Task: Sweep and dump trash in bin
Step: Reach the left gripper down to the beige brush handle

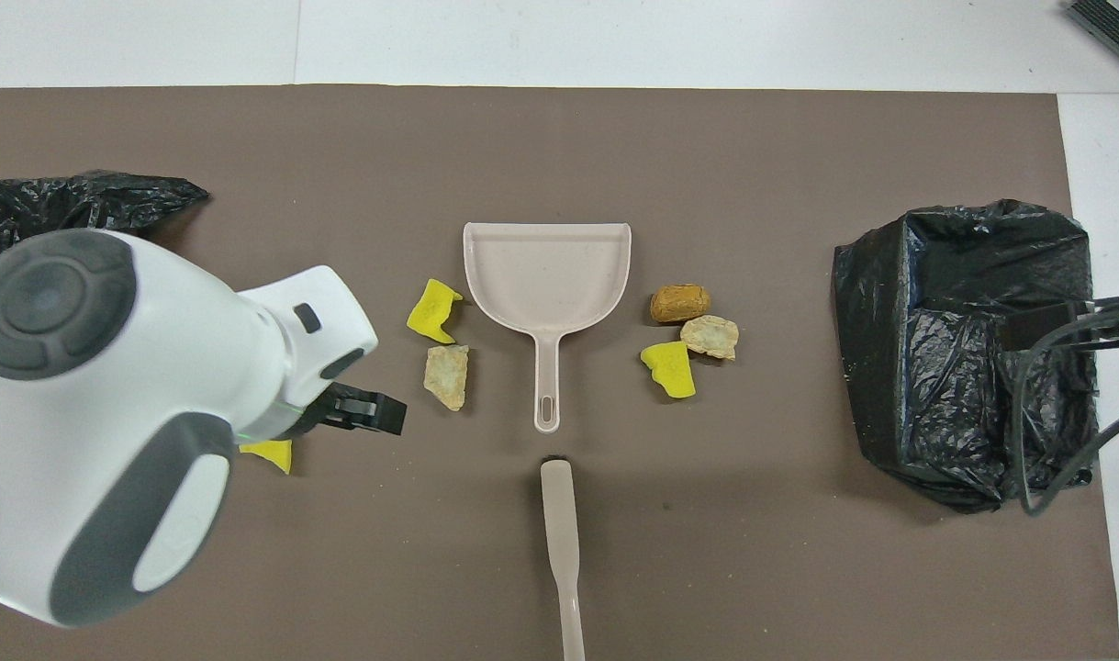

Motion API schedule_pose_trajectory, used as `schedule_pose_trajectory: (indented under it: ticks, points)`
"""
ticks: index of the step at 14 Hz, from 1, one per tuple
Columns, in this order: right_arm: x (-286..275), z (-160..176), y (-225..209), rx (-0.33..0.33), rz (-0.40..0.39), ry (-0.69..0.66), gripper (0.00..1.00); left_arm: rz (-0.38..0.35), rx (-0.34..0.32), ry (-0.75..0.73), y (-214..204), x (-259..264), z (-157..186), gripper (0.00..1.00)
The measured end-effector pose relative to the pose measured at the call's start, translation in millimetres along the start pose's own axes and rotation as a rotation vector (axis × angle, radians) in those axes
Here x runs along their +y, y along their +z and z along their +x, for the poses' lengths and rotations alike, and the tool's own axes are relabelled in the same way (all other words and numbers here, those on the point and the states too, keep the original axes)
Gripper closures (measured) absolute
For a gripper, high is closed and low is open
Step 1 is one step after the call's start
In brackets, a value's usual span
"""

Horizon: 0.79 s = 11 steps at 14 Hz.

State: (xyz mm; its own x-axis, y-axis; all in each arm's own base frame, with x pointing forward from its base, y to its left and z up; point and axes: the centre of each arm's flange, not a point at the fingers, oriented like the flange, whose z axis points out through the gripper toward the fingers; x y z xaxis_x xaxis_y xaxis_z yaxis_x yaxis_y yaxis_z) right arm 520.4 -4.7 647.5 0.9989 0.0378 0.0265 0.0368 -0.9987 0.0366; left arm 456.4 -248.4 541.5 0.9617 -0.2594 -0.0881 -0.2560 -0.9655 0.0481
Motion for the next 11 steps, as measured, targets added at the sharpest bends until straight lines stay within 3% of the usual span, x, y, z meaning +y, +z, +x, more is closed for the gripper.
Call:
schedule_pose_trajectory:
  ticks: [7,11]
  points:
    - [0,0,0,0.0,0.0,0.0,0.0,0.007,-0.015,-0.025,96,116,-52,0.0]
    - [0,0,0,0.0,0.0,0.0,0.0,-0.003,0.029,-0.036,162,181,-105,0.0]
